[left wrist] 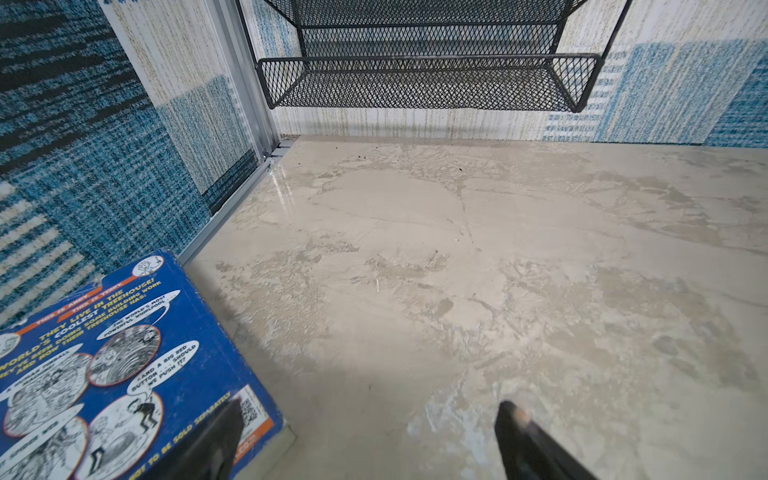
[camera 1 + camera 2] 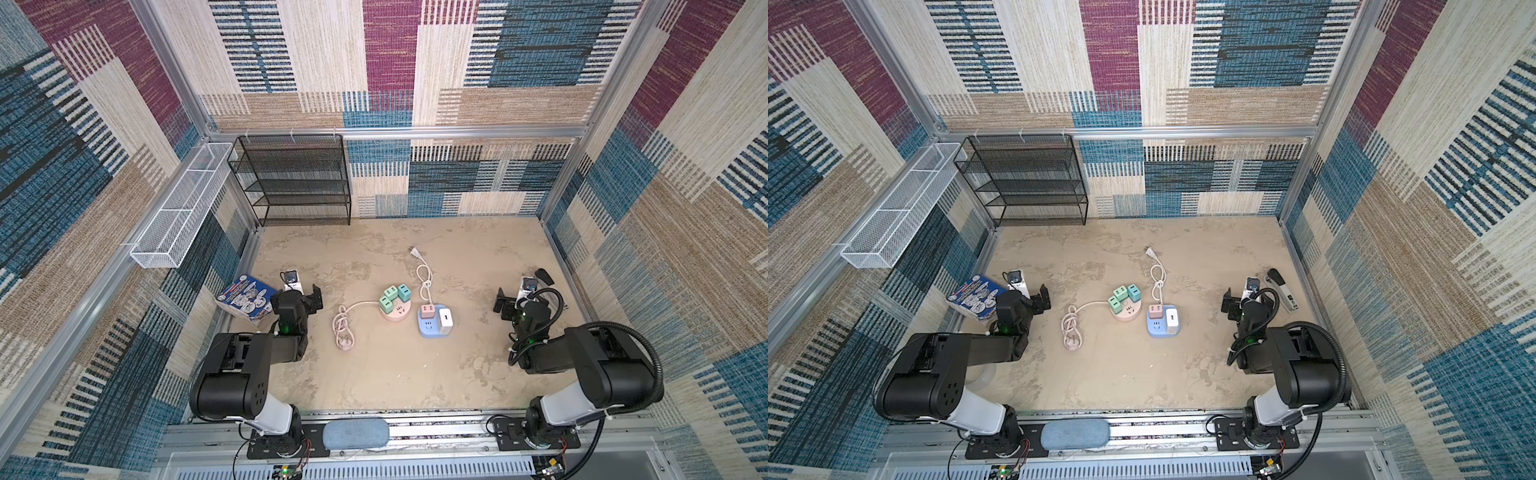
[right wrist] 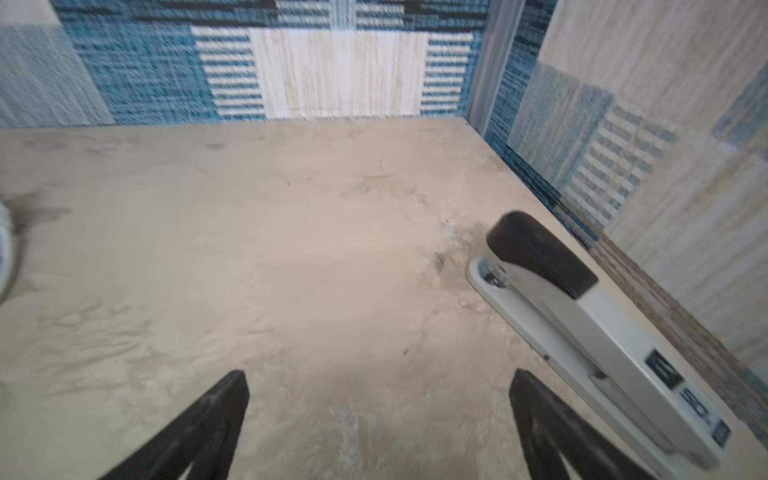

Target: Insert the plug

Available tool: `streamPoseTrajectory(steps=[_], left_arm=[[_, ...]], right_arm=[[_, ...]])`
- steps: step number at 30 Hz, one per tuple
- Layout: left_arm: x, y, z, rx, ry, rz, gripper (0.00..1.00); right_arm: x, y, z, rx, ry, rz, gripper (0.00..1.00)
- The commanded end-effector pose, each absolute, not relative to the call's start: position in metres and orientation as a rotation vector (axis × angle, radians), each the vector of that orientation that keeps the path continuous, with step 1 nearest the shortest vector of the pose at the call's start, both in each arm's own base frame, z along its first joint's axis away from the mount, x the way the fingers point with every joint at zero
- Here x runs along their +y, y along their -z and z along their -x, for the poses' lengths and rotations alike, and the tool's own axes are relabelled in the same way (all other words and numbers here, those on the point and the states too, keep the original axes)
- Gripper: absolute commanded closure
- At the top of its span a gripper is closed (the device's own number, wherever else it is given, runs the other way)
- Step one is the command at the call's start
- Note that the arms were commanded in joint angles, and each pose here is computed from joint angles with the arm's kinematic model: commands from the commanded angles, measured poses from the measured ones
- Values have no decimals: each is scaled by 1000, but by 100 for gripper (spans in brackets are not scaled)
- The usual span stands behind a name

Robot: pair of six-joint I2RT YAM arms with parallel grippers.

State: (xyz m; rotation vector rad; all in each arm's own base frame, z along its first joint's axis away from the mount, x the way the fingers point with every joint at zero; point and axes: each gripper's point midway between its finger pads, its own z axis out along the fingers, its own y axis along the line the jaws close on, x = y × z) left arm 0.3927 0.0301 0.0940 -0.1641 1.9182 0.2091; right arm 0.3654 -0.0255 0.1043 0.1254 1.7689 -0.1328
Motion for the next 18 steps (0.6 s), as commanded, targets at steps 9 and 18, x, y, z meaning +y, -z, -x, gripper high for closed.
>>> streamPoseTrajectory(steps=[9,18], left_arm=[[31,-98,-395,1903,-222,160,1],[32,-98,-395,1903,-223,160,1]], right_arm=[[-12,-145,-373,1606,33,-87,0],[-10,-144,-374,1611,23,-74,0]])
